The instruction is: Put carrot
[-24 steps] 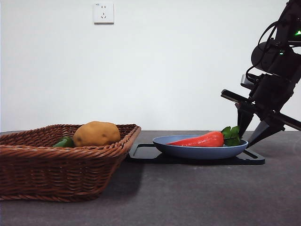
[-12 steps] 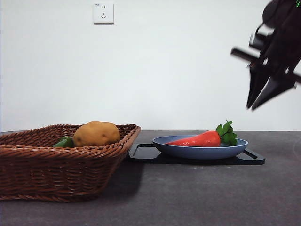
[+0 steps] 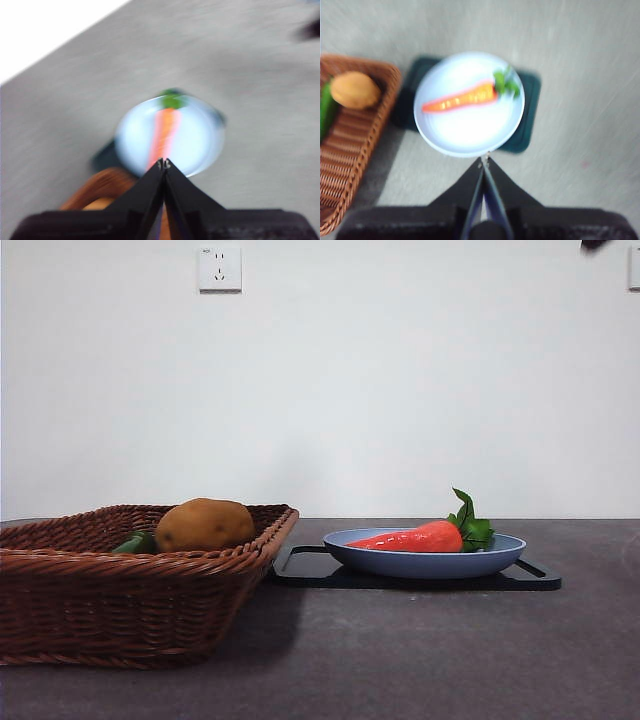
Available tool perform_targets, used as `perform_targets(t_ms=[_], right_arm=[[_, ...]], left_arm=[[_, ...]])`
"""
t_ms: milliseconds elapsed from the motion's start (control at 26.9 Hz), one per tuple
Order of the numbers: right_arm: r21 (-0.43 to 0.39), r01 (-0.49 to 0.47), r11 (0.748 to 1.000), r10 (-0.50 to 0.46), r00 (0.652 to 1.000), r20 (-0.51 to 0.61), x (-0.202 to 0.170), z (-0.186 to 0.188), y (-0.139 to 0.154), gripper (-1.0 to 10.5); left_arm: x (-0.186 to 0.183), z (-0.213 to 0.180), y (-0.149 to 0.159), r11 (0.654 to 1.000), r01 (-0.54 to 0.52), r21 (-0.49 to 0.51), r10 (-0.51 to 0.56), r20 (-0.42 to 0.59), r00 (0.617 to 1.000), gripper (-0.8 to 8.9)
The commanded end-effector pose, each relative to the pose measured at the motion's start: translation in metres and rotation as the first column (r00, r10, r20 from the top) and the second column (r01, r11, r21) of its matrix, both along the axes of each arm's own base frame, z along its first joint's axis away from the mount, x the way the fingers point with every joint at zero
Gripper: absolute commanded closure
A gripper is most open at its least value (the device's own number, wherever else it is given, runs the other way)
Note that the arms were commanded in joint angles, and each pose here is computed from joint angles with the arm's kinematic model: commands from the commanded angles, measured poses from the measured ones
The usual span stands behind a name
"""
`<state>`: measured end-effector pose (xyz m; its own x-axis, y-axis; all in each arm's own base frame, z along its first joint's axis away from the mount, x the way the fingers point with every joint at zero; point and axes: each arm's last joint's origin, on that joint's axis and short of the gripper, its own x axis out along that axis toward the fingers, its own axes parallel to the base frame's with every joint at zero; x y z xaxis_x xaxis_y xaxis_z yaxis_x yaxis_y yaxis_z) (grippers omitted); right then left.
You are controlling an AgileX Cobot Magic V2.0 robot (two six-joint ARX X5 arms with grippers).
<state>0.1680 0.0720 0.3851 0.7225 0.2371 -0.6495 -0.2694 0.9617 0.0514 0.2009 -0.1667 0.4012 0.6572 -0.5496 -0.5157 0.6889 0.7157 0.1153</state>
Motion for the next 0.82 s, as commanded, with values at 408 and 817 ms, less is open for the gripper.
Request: perform_targets(t_ms=[408, 817], right_arm=[[0.037, -0.026, 0.999, 0.008, 0.911, 0.412, -0.053, -0.056, 0.011, 9.4], [0.122, -0.021, 0.992, -0.036, 0.896, 0.443, -0.059, -0.129, 0.008, 9.4]], left_arm=[[-0.096, -0.008, 0.100, 0.960, -0.241, -0.142, 0.269, 0.231, 0.935, 8.07], [-0.123, -0.090, 0.122, 0.919, -0.371, -0.131, 0.387, 0.136, 0.912, 8.07]])
